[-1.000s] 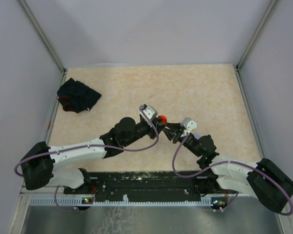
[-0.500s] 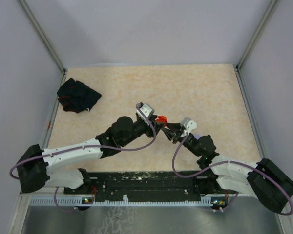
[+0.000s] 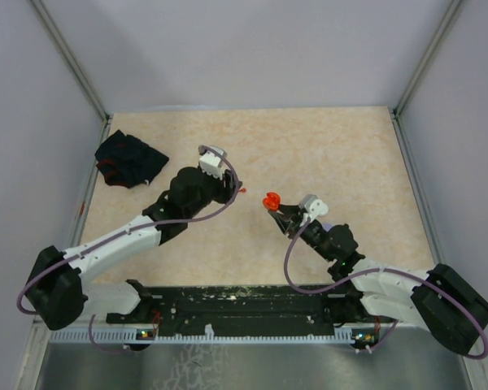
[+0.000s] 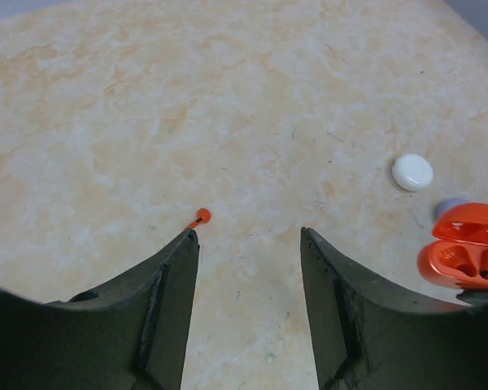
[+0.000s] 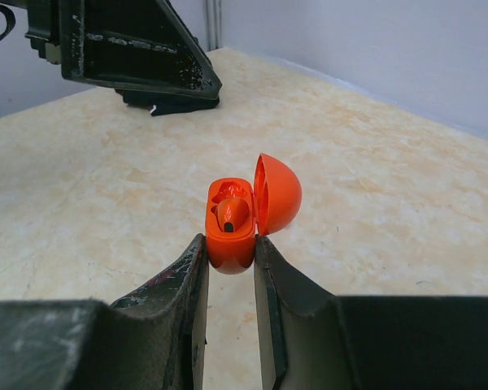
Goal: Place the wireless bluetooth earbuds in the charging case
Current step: Place the earbud in the charging case, then pick up the earbud from the center of the board.
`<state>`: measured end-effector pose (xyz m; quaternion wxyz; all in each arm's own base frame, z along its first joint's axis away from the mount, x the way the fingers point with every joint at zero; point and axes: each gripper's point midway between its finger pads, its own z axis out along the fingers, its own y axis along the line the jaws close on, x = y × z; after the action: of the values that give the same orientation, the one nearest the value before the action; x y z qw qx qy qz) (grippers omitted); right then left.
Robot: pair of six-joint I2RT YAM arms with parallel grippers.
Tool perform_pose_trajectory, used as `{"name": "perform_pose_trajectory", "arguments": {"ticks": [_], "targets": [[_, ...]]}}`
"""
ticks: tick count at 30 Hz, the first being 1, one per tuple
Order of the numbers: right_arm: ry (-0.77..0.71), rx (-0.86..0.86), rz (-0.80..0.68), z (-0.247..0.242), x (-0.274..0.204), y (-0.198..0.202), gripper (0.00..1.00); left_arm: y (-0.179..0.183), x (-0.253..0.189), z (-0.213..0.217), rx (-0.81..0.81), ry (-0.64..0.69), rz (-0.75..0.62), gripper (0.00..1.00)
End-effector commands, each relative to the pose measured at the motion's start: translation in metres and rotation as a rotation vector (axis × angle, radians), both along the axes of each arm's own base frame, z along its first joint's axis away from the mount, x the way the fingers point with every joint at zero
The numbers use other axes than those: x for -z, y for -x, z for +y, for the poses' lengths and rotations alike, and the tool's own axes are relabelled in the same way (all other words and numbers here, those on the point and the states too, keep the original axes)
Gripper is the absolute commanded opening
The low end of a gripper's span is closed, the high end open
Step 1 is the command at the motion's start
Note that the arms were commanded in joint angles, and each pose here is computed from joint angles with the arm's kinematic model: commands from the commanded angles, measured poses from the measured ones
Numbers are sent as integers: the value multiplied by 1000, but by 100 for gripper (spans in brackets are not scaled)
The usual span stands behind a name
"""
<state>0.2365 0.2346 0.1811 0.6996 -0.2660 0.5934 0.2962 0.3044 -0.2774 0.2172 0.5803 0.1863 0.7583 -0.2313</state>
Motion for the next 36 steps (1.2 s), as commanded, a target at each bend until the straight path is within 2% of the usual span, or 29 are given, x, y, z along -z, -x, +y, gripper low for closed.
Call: {"name": "perform_pose_trajectory", "arguments": {"ticks": [1, 9, 16, 23, 29, 36], "targets": [[-59, 18, -54, 1, -28, -4, 0, -15, 8, 1, 27, -13, 62, 59], [-55, 37, -44, -1, -25, -7, 0, -59, 66, 2, 53, -124, 237, 59], [-49, 39, -40, 0, -24, -8, 0, -80, 113, -8, 122, -150, 391, 60], [-43, 33, -36, 2, -23, -8, 0, -97, 144, -17, 168, -184, 453, 60], [-38, 34, -33, 2, -21, -9, 0, -103, 164, -20, 188, -197, 507, 60], [-39, 34, -36, 2, -22, -9, 0, -88, 180, -19, 203, -192, 601, 60]]}}
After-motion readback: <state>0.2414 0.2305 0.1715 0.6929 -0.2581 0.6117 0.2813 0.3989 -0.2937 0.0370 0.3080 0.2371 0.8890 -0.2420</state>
